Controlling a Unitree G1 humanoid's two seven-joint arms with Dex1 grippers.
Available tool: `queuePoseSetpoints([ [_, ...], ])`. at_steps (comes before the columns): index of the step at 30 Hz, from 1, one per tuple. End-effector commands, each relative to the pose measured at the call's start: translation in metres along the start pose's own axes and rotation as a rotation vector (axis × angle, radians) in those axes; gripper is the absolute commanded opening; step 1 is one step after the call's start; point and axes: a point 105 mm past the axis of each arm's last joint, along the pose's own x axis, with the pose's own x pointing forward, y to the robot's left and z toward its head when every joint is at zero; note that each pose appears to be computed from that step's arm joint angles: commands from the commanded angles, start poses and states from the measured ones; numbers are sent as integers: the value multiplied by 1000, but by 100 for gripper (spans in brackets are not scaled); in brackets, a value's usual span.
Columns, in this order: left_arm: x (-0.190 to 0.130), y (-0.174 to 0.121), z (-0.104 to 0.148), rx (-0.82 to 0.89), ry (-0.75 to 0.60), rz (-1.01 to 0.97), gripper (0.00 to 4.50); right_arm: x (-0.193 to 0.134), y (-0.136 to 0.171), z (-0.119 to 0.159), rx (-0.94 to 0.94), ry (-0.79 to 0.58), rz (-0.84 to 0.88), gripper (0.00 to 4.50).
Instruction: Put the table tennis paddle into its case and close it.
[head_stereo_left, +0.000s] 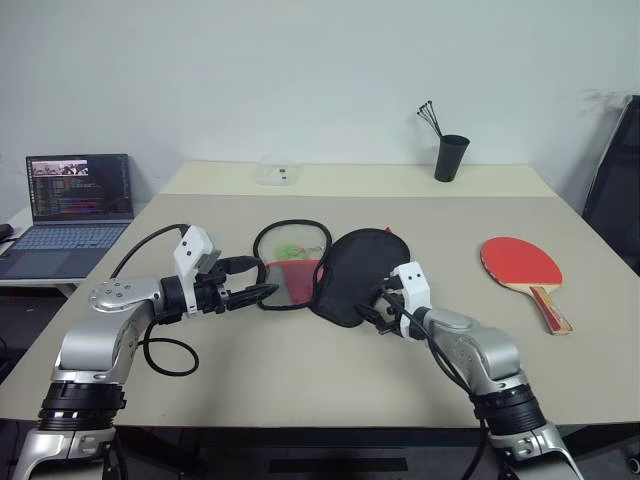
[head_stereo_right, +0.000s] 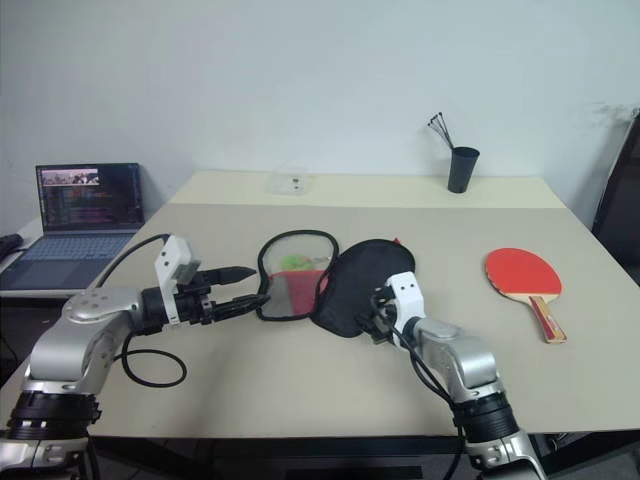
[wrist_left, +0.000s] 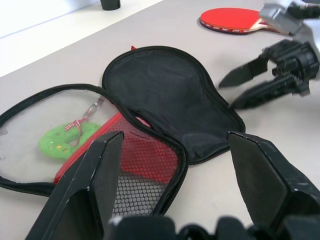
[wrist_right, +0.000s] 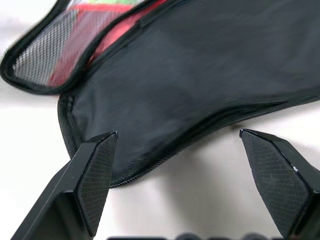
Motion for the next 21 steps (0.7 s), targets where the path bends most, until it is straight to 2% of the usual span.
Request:
queuePoseSetpoints([
  [1, -1, 0, 12, 39, -22, 3, 361, 8, 10, 9, -54, -28, 8, 428],
  [8, -1, 0, 11, 43, -21, 7, 361, 10, 6, 10, -60, -37, -14, 428],
  [10, -1, 0, 11, 44, -20, 6, 361, 10, 3, 13, -44, -54, -34, 392],
  [12, -1, -1, 11, 45, -20, 4, 361, 10, 0, 15, -24, -64, -47, 340],
  [21, 12, -7, 21, 88, -32, -55, 361, -5, -42, 21, 43, -56, -139, 26],
])
